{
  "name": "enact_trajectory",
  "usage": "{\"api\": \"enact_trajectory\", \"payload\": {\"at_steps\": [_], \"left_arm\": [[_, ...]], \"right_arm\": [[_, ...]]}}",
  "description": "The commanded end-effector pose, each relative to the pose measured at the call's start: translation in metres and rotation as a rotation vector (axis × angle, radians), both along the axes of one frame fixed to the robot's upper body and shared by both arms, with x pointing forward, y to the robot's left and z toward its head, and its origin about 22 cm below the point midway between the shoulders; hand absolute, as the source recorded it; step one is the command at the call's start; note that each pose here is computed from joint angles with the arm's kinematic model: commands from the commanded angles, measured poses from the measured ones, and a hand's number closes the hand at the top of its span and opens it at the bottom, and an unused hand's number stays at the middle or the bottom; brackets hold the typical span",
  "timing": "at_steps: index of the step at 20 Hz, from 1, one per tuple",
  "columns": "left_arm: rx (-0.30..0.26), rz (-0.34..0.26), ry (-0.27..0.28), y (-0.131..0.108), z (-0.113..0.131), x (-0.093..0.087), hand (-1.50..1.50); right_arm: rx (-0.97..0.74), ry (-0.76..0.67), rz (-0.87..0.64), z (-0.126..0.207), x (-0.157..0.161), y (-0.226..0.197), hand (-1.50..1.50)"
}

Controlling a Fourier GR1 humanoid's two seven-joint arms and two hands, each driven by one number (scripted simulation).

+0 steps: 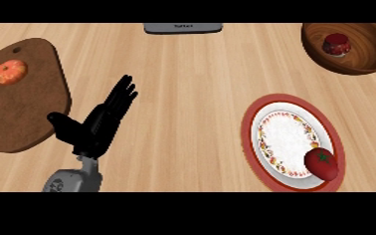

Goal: Pick the cupcake from the plate and place it in the bowl

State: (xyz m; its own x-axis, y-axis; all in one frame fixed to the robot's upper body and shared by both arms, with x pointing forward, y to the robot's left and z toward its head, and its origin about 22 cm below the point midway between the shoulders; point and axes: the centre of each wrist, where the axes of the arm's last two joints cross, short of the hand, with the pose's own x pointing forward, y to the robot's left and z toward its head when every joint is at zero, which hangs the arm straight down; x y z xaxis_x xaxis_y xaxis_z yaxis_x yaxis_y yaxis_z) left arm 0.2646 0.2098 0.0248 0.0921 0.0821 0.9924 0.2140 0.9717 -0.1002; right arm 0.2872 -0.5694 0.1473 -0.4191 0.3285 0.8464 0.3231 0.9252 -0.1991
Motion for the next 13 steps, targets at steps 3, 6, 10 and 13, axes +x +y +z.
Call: {"api": "enact_trajectory", "payload": {"at_steps": [3, 6, 10, 13], "left_arm": [[-0.018, 0.034, -0.005, 0.005, 0.005, 0.001, 0.00], [-0.006, 0.064, 0.020, 0.019, -0.005, -0.010, 0.00], [-0.004, 0.082, 0.014, 0.025, 0.001, -0.017, 0.00], [0.003, 0.095, 0.009, 0.027, 0.003, -0.017, 0.00]], "right_arm": [[0.015, -0.065, 0.153, -0.050, -0.076, -0.029, 1.50], [0.006, -0.059, 0.162, -0.053, -0.110, -0.042, 1.50], [0.027, 0.044, 0.174, -0.085, -0.150, -0.040, 1.50], [0.012, 0.150, 0.222, -0.107, -0.172, -0.031, 1.50]]}}
